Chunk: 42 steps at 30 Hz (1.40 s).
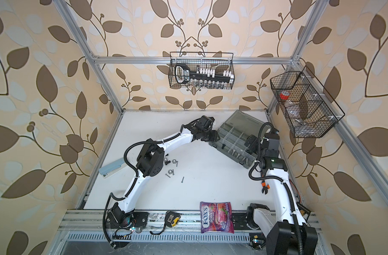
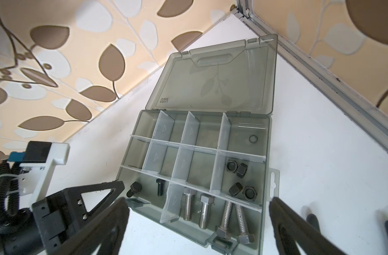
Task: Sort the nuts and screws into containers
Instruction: 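Move the left gripper back over the pile of bolts and nuts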
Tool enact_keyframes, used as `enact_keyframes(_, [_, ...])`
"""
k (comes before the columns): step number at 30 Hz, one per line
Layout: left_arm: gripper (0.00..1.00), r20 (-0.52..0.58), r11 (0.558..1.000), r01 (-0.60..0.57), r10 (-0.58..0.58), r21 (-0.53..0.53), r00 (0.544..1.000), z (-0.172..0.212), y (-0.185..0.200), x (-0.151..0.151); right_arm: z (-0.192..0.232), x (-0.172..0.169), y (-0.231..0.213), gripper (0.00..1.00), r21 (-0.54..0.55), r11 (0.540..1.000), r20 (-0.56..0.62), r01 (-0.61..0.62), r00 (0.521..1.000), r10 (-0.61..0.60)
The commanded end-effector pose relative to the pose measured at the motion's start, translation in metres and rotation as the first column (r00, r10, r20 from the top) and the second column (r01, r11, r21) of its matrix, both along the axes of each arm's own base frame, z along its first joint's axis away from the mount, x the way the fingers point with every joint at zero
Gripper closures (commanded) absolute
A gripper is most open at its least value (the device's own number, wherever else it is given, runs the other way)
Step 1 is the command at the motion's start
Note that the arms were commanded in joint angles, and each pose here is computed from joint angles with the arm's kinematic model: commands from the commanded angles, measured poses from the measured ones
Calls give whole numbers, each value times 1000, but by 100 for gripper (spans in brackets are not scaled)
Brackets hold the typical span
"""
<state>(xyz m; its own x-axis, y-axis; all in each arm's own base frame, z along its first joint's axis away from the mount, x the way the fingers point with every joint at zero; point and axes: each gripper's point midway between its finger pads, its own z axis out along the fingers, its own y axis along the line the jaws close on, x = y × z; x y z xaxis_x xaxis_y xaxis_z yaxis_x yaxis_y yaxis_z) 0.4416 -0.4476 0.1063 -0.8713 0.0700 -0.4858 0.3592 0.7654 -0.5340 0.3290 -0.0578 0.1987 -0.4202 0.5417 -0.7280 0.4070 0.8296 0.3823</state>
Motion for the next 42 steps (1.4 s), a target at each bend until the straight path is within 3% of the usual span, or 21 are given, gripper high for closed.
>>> enact_keyframes(1, [56,151,999,-44,48,-26,987,80,22,-3,7,0,0,0,-7,1000,8,-4,1000,4])
enact_keyframes(6, [47,125,980,-195,189,34,974,81,85,-10,4,-1,1,0,-5,1000,1,-15,1000,15])
enact_keyframes(12, [38,58,898,-410,406,162,912,56,187,-25,2,0,3,0,0,1000,-3,-23,1000,23])
enact_keyframes(19, [38,20,801,-446,479,399,878,12,268,-68,-4,0,3,0,4,1000,-14,-23,1000,23])
enact_keyframes(22, [40,16,777,-405,455,482,891,-2,284,-86,-5,0,4,0,11,1000,-14,-25,1000,25])
enact_keyframes(28, [47,-50,771,-302,395,561,917,-20,295,-112,-3,1,2,0,6,1000,-11,-21,1000,21])
enact_keyframes(42, [51,-151,827,-157,278,540,949,-42,280,-132,-10,1,0,0,30,999,-19,12,1000,-11])
